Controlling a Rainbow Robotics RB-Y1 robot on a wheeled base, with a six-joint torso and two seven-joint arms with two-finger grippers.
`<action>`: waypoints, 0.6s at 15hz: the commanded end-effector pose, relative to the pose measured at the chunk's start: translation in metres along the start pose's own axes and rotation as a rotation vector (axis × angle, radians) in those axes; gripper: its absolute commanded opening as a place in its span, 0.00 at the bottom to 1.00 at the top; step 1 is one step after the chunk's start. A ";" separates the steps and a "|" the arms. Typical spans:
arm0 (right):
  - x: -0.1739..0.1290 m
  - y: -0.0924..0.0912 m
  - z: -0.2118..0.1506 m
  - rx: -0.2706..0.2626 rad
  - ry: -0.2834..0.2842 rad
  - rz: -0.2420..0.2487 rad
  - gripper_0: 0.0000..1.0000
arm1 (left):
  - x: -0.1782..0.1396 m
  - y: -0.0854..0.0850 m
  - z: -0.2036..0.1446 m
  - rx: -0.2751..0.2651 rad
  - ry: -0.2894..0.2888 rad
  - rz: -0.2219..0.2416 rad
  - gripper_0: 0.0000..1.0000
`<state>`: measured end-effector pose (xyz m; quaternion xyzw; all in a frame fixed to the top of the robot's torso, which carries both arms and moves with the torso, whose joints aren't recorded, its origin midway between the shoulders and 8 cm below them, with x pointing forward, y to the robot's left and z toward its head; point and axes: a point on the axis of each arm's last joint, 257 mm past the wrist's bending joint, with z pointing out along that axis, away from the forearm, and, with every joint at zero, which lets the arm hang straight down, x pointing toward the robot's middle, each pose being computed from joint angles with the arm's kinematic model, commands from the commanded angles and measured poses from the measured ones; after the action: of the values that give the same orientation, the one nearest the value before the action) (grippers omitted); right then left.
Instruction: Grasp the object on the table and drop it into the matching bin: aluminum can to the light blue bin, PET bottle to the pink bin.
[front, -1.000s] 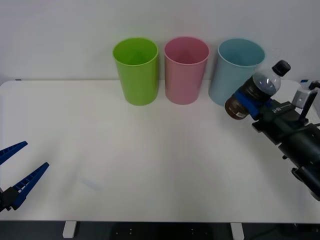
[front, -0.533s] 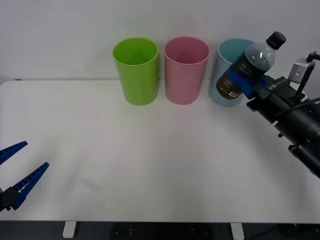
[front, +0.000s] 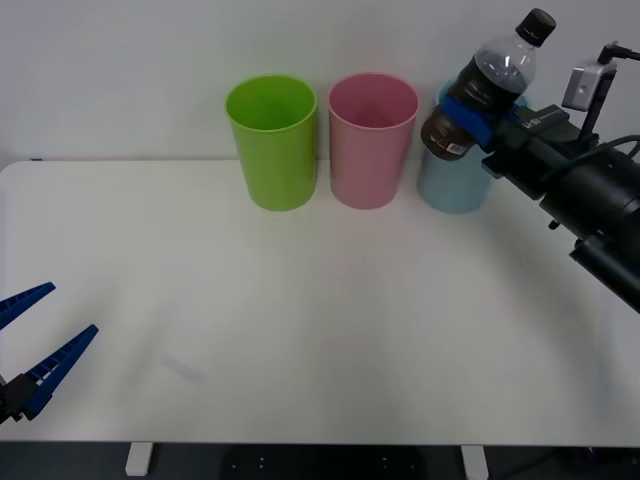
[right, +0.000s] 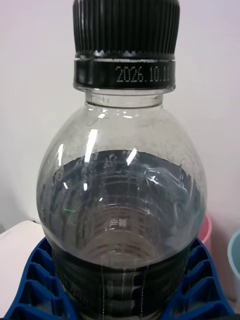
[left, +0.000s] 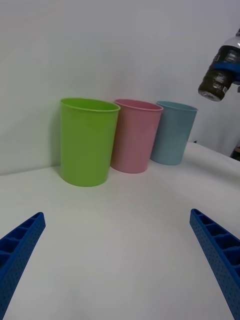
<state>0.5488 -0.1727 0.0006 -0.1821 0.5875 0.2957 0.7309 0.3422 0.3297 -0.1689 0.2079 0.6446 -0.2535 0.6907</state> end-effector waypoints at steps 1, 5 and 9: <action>0.001 -0.009 0.019 0.001 0.012 -0.006 0.00 | 0.000 0.000 0.000 0.000 0.000 0.000 1.00; 0.001 -0.023 0.050 0.008 0.036 -0.041 0.00 | 0.000 0.000 0.000 0.000 0.000 0.000 1.00; 0.006 -0.032 0.079 0.013 0.064 -0.046 0.00 | 0.000 0.000 0.000 0.000 0.000 0.000 1.00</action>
<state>0.6244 -0.1513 0.0111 -0.1992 0.6066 0.2688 0.7212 0.3423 0.3297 -0.1689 0.2080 0.6445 -0.2534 0.6907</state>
